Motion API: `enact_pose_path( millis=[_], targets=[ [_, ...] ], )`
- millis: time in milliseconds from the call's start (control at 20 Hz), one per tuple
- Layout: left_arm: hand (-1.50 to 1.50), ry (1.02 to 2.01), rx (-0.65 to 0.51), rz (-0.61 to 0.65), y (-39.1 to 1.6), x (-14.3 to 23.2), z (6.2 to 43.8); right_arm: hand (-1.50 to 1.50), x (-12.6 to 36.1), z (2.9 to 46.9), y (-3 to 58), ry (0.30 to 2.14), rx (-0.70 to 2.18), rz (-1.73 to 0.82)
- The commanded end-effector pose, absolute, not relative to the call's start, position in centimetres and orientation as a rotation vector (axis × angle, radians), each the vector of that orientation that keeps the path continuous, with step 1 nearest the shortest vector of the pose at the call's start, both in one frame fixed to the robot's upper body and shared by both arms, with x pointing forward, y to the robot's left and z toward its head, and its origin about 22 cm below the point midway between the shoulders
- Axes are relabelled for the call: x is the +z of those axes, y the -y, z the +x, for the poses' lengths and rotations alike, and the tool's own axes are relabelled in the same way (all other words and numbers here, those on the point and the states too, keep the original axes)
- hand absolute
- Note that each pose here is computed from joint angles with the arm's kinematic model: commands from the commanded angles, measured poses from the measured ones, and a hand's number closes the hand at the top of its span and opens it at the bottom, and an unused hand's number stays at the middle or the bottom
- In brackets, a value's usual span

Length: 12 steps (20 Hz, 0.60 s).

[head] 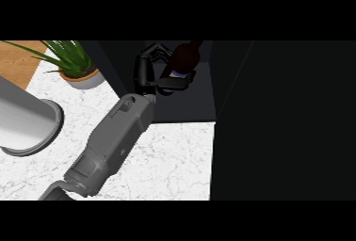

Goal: Pick up the wine, place it into the cabinet and close the cabinet

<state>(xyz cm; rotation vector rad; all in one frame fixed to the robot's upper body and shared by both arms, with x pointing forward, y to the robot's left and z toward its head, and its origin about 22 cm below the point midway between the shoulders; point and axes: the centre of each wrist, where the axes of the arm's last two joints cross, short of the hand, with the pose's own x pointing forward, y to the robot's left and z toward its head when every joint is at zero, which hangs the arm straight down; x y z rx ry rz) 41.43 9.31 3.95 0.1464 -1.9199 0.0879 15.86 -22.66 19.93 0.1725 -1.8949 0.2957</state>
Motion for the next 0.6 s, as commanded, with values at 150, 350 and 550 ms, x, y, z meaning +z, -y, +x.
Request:
enact_pose_path(
  millis=[150, 350, 550],
  targets=[
    [1.5, 1.926, 0.113, 0.212, -9.2, 4.9, 42.8, -1.5, 20.7, 13.0, 22.6, 1.921, 0.309, 0.286],
    [1.5, 1.875, 0.149, 0.169, -9.9, 3.6, 42.7, -1.5, 21.0, 13.1, 21.8, 1.927, 0.282, 0.275],
    [1.5, 1.865, 0.283, 0.127, -9.9, 4.5, 43.3, -1.5, 19.3, 16.3, 21.6, 1.906, 0.282, 0.311]
  ],
)
